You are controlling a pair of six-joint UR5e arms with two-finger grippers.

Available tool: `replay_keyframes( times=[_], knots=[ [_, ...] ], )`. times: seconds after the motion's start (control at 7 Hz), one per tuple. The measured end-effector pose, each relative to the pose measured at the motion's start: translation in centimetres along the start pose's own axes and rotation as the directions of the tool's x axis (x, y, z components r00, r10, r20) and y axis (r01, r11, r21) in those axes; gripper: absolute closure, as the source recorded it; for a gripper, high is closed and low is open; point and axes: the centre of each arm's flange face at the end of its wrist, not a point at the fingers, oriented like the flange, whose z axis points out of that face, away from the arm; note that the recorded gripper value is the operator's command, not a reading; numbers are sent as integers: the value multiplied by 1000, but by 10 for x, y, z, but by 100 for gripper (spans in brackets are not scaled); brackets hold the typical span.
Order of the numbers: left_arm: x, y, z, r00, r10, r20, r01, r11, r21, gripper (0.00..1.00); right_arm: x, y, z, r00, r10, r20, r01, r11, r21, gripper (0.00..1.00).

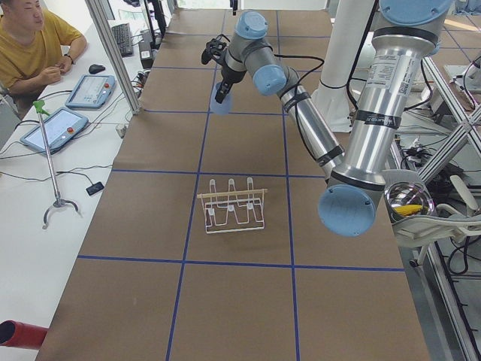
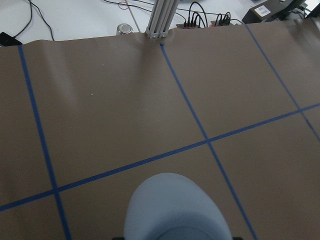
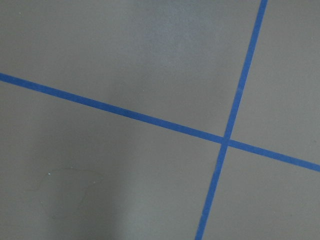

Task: Hang cup on cup holder
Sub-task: 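Carry the cup with the left gripper over the white wire rack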

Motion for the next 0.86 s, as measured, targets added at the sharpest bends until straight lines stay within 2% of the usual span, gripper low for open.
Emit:
replay_keyframes(
  times=[0.14,0.43,0.86],
  knots=[
    [-18,3,-1,998,36,53,-33,998,-49,100,10,4,-1,1000,29,0,-29,999,-41,0],
    [-48,10,6,990,89,106,-76,990,-121,100,21,9,-3,999,45,5,-44,992,-118,0],
    [-84,8,35,979,149,139,-121,974,-193,100,26,13,-2,999,51,10,-49,989,-139,0]
  ],
)
